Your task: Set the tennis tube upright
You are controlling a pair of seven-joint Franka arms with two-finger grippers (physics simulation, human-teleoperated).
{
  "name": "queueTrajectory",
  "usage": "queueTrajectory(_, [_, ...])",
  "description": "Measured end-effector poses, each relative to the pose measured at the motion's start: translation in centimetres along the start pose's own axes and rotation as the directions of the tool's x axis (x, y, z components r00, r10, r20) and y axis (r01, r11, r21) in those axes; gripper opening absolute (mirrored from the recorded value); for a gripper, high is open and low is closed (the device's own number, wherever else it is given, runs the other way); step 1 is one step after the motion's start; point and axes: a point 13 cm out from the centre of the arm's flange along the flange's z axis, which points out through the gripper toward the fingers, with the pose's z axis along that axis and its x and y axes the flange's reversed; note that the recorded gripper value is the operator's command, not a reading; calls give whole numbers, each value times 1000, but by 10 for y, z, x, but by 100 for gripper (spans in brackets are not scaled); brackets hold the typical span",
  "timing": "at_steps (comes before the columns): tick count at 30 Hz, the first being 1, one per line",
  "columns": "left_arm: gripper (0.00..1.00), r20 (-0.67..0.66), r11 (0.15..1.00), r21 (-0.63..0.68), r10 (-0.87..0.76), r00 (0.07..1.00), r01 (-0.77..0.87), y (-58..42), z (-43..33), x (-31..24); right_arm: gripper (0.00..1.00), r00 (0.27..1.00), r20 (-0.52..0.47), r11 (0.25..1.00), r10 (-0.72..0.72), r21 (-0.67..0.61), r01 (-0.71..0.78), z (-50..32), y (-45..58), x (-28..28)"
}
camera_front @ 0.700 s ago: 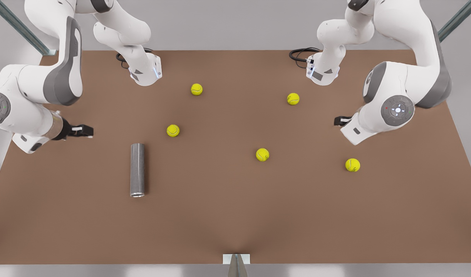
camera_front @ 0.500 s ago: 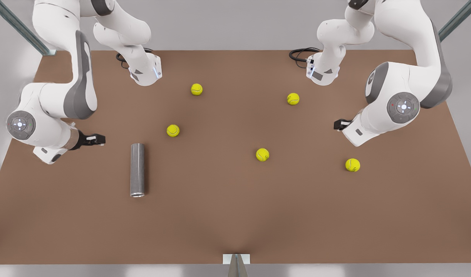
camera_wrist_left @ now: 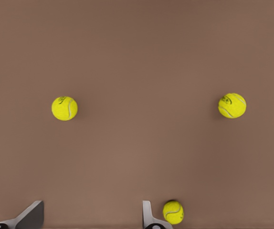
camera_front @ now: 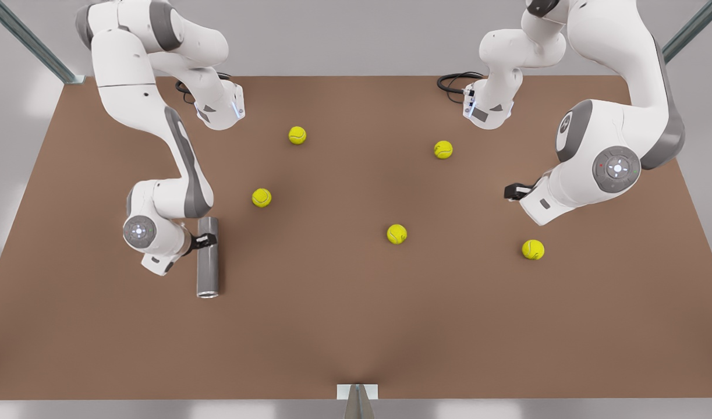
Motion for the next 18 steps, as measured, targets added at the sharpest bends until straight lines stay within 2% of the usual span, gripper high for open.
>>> queueTrajectory(8, [100,-13,1000,5,9,1000,-9,-1,5,0,100,1000,-15,1000,-19,-3,19,71,-3,-3])
queueTrajectory(18, [100,-41,1000,6,15,999,-14,-1,14,1,100,999,-10,999,-40,-4,40,114,0,9])
